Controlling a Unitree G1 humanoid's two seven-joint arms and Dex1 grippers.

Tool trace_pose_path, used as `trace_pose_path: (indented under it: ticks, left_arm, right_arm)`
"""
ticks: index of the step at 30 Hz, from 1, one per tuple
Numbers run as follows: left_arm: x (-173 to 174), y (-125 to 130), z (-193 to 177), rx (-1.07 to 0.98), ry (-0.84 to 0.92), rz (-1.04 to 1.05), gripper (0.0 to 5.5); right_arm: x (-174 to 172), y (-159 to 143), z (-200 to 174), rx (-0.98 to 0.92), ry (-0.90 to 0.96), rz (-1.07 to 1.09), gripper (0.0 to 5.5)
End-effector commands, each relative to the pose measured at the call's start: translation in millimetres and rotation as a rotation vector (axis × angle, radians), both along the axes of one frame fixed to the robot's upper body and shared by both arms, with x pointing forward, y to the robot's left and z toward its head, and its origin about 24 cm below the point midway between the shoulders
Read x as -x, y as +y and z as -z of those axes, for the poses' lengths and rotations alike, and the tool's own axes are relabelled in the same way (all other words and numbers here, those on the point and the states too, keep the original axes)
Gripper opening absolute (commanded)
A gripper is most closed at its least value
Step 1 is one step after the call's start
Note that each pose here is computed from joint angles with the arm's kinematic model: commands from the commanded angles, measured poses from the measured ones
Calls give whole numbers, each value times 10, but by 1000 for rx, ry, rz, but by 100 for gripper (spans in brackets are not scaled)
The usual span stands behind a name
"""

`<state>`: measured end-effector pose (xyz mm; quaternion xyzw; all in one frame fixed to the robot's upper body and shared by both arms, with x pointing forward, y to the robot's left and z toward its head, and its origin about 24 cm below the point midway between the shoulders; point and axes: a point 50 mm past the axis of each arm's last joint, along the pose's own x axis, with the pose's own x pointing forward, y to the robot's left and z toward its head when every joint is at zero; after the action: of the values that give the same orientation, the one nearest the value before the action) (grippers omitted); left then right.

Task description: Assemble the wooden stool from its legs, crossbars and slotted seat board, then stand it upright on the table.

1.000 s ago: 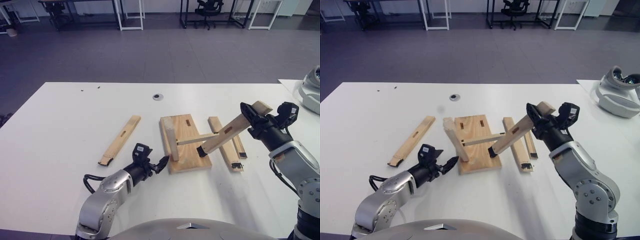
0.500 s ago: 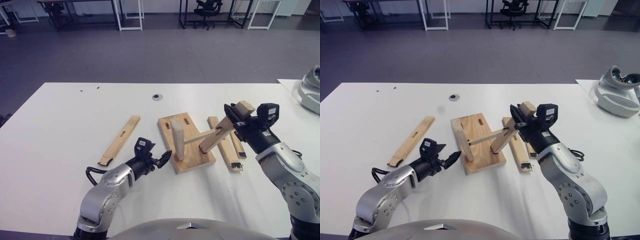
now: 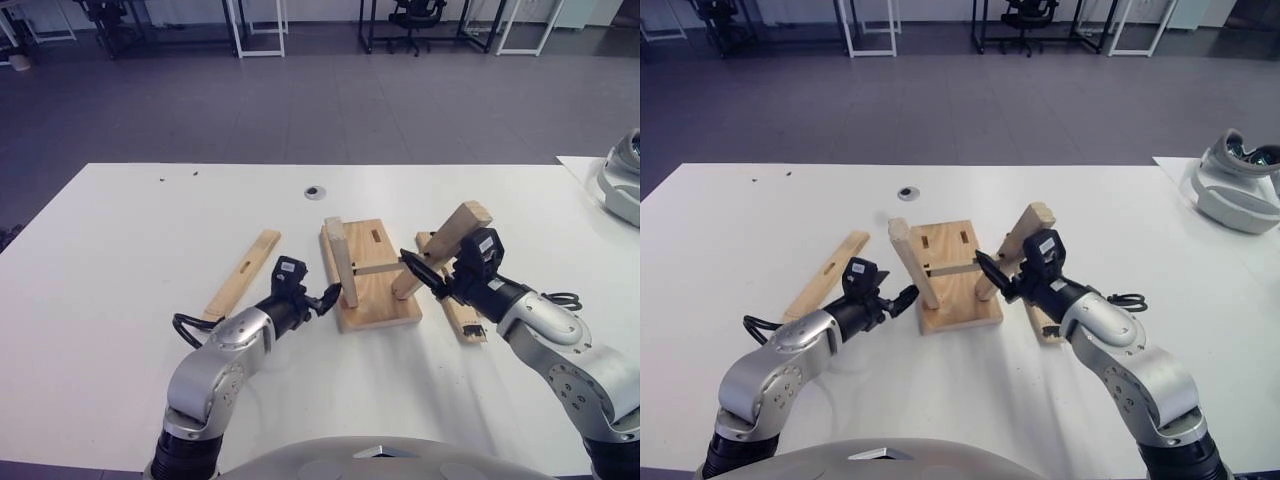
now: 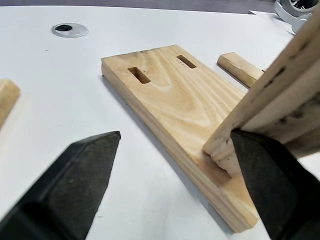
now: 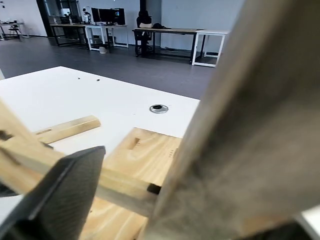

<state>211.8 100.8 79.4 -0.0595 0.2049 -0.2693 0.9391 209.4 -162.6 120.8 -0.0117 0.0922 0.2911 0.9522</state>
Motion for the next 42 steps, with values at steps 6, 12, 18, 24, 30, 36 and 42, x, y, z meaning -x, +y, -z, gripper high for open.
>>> trace_pose_path:
  ticks: [6,12,18,24,30,36,42]
  left_arm:
    - [-165,316,-267,-29,-104,56,409]
    - [-270,870,-281,-179,-118,8,409]
    - [-205,982,-412,-178,-184,43,409]
    - [8,974,-261,-273,-89,288,409]
    - [173,943,-84,-346,-9,411,409]
    - [327,1020,13,-390,48,392,409]
    - [335,876,110,-381,43,397,409]
  right_arm:
    - [234,2,280,-14,129,-99,377]
    - [433,-545,86,93,43,-193,377]
    - [473,-1079,88,182,148,-261,377]
    - [-263,-905,443,327,-16,-184,377]
    - [-188,-112,503,188,-12,-556,377]
    - [-206,587,342,100,-43,-723,377]
    - [-437,-321,329,367,34,-602,377]
